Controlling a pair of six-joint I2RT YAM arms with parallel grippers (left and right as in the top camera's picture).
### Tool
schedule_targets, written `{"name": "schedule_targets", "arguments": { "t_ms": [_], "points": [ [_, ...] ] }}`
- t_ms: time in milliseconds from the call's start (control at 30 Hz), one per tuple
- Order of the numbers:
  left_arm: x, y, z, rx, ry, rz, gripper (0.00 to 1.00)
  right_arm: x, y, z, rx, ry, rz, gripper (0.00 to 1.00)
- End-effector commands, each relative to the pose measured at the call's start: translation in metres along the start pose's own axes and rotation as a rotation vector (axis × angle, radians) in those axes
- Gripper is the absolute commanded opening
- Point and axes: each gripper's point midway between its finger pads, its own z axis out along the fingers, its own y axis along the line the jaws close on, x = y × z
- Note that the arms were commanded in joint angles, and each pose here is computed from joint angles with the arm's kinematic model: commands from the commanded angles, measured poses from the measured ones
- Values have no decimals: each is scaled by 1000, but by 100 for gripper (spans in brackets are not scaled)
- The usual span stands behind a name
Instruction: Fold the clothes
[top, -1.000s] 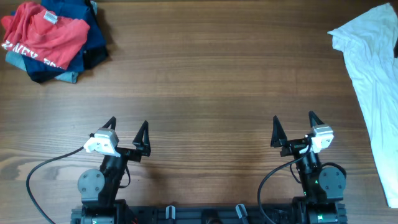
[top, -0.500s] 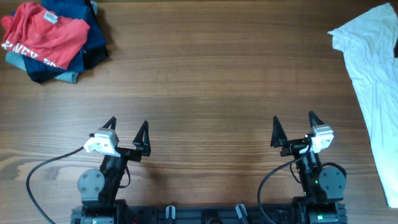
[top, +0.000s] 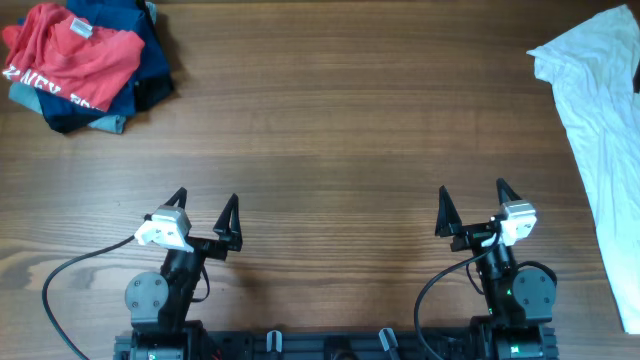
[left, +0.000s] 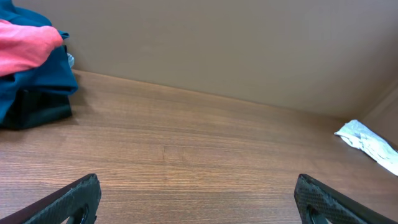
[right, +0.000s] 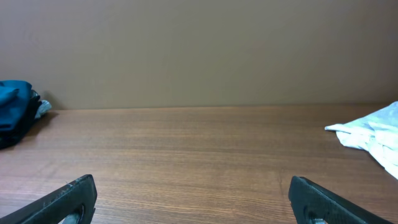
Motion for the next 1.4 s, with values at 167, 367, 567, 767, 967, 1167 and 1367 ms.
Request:
{"name": "schedule_targets", "arguments": {
  "t_ms": [167,367,567,767,967,1167,1367],
  "points": [
    [1,1,0,-5,-2,16,100,0,3,0,-15,-1,-7,100],
    [1,1,0,-5,-2,16,100,0,3,0,-16,-1,-6,99],
    [1,1,0,-5,-2,16,100,0,3,0,-16,-1,-7,100],
    [2,1,0,-5,0,16,100,0,3,0,-15,-1,-7,100],
    [2,1,0,-5,0,16,100,0,3,0,-16,-1,-7,100],
    [2,1,0,-5,0,16,100,-3,7,0,-40,-10,29,99],
    [2,1,0,-5,0,16,100,-24,26,-3,-175,-38,693,100]
  ]
}}
